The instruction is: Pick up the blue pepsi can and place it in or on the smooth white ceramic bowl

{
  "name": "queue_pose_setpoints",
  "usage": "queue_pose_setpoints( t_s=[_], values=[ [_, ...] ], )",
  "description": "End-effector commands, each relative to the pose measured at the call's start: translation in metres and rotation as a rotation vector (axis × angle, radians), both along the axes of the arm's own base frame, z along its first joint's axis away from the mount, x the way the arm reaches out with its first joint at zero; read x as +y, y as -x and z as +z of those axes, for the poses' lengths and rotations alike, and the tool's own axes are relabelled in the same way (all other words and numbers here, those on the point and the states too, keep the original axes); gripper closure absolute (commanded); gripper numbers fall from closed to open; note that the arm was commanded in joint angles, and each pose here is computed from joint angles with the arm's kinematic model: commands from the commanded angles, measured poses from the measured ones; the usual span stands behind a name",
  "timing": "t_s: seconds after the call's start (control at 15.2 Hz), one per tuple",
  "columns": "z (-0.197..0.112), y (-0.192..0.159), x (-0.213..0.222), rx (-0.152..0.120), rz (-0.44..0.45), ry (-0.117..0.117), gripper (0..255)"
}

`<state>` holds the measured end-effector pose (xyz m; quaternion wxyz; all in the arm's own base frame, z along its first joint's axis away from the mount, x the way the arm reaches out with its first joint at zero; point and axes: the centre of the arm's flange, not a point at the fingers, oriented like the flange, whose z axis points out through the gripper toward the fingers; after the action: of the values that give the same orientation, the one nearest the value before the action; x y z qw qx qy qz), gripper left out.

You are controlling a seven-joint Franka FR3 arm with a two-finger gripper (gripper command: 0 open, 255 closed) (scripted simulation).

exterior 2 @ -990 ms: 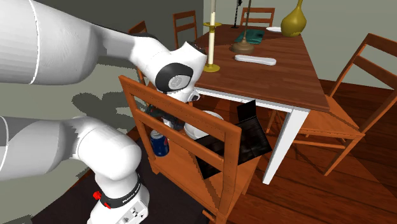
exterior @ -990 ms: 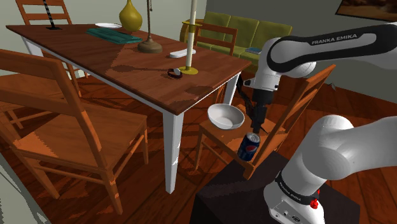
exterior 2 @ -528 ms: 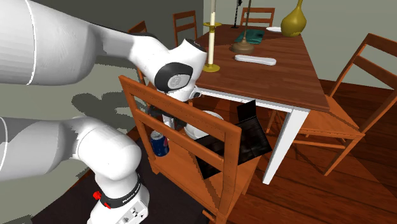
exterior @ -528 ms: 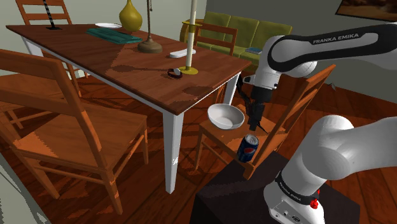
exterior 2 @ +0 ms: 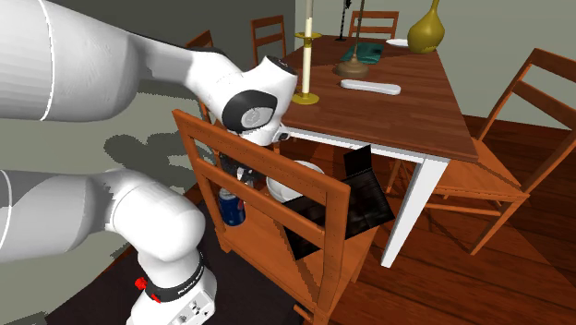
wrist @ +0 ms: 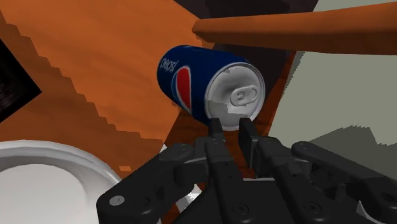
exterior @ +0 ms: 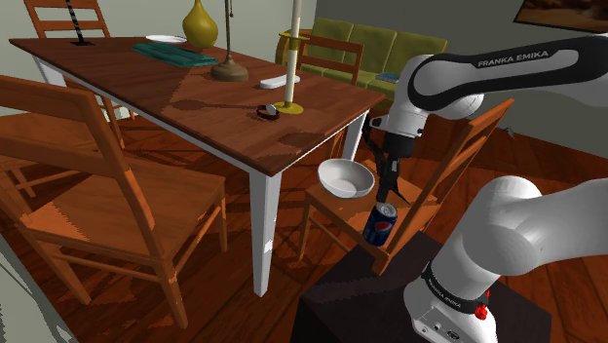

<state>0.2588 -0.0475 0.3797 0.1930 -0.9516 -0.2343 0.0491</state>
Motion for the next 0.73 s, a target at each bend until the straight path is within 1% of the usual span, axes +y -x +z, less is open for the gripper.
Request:
queue_pose_setpoints(
  t_s=[0.0, 0.07, 0.26, 0.33, 0.4, 0.46, 0.59, 0.66],
  values=[
    [-0.034, 0.019, 0.007, 0.079, 0.022, -0.005, 255],
    [-0.029, 0.014, -0.001, 0.079, 0.022, -0.006, 255],
    [-0.032, 0.005, 0.0, 0.079, 0.021, -0.004, 255],
    [-0.03, 0.009, 0.001, 0.079, 0.022, -0.004, 255],
    [-0.007, -0.004, -0.004, 0.025, 0.01, 0.002, 255],
    [-0.007, -0.004, -0.004, 0.025, 0.01, 0.002, 0],
    [-0.006, 0.017, 0.042, 0.144, -0.421, 0.33, 0],
    [0.005, 0.006, 0.022, 0.05, -0.115, 0.155, 0]
  ],
)
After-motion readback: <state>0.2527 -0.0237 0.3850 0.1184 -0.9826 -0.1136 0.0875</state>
